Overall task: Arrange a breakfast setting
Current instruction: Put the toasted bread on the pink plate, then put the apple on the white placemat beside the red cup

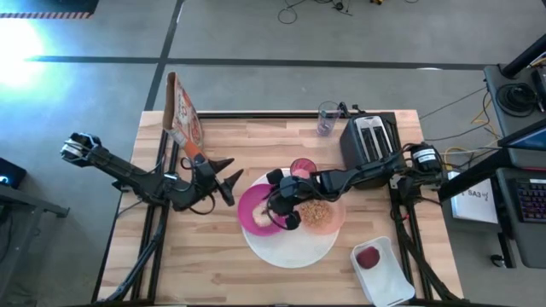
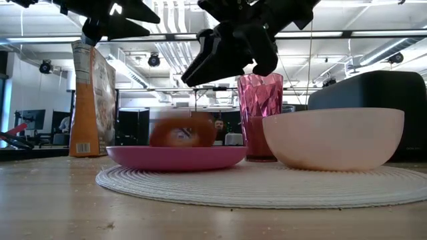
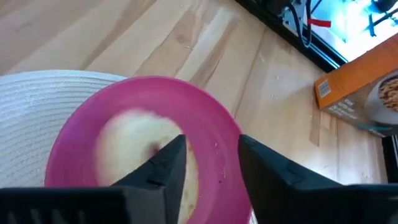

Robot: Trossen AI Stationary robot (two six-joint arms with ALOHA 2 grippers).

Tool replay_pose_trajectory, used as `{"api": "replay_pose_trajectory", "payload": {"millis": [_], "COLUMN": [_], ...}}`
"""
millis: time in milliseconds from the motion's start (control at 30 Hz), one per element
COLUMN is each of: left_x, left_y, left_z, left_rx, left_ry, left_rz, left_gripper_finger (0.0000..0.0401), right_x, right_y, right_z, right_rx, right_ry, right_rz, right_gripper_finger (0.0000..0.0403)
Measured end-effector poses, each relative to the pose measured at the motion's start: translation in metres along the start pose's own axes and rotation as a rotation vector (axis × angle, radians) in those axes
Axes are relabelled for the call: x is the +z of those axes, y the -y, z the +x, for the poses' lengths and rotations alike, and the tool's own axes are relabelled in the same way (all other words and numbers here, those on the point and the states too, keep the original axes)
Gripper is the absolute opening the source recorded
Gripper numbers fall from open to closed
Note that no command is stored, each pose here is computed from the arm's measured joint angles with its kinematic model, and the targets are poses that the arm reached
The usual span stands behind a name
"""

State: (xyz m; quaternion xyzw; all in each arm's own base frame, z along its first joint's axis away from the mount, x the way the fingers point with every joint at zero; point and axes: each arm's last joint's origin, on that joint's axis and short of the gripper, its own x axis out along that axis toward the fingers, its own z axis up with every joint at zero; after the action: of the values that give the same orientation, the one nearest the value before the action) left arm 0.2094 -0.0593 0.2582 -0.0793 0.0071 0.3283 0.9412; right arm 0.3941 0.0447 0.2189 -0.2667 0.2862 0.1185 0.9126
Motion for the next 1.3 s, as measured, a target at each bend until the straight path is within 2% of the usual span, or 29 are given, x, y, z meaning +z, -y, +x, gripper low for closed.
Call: {"api": "replay_pose_trajectory", "payload": {"millis": [133, 267, 467, 600, 733, 833, 900, 1100, 1300], "left_x": [-0.001, -0.001, -0.002, -0.003, -0.005, -0.005, -0.005, -0.004, -0.003], "left_y": [0.0, 0.0, 0.002, 0.006, 0.01, 0.011, 0.011, 0.01, 0.01], "left_z": [0.0, 0.0, 0.0, 0.0, -0.001, -0.001, -0.001, -0.001, -0.001], "left_rx": [0.001, 0.001, -0.041, -0.19, -0.322, -0.329, -0.328, -0.329, -0.33], "left_ry": [-0.002, -0.002, -0.014, -0.058, -0.095, -0.096, -0.096, -0.089, -0.086], "left_rz": [0.021, 0.02, -0.009, -0.01, -0.005, -0.005, -0.006, -0.01, -0.015], "left_gripper_finger": [0.0213, 0.0213, 0.0213, 0.0213, 0.0213, 0.0213, 0.0213, 0.0213, 0.0213], "right_x": [0.002, 0.008, 0.019, 0.024, 0.024, 0.019, 0.012, -0.001, -0.003], "right_y": [0.001, 0.003, 0.009, 0.01, 0.004, -0.003, -0.008, -0.03, -0.05], "right_z": [-0.002, -0.015, -0.052, -0.077, -0.09, -0.099, -0.104, -0.114, -0.122], "right_rx": [-0.005, -0.003, 0.028, 0.138, 0.329, 0.437, 0.452, 0.436, 0.379], "right_ry": [0.011, 0.024, -0.023, -0.036, -0.054, -0.154, -0.266, -0.6, -0.794], "right_rz": [0.036, 0.243, 0.431, 0.528, 0.668, 0.781, 0.855, 1.075, 1.244], "right_gripper_finger": [0.016, 0.0178, 0.0184, 0.0178, 0.0172, 0.0168, 0.0164, 0.0153, 0.0153]}}
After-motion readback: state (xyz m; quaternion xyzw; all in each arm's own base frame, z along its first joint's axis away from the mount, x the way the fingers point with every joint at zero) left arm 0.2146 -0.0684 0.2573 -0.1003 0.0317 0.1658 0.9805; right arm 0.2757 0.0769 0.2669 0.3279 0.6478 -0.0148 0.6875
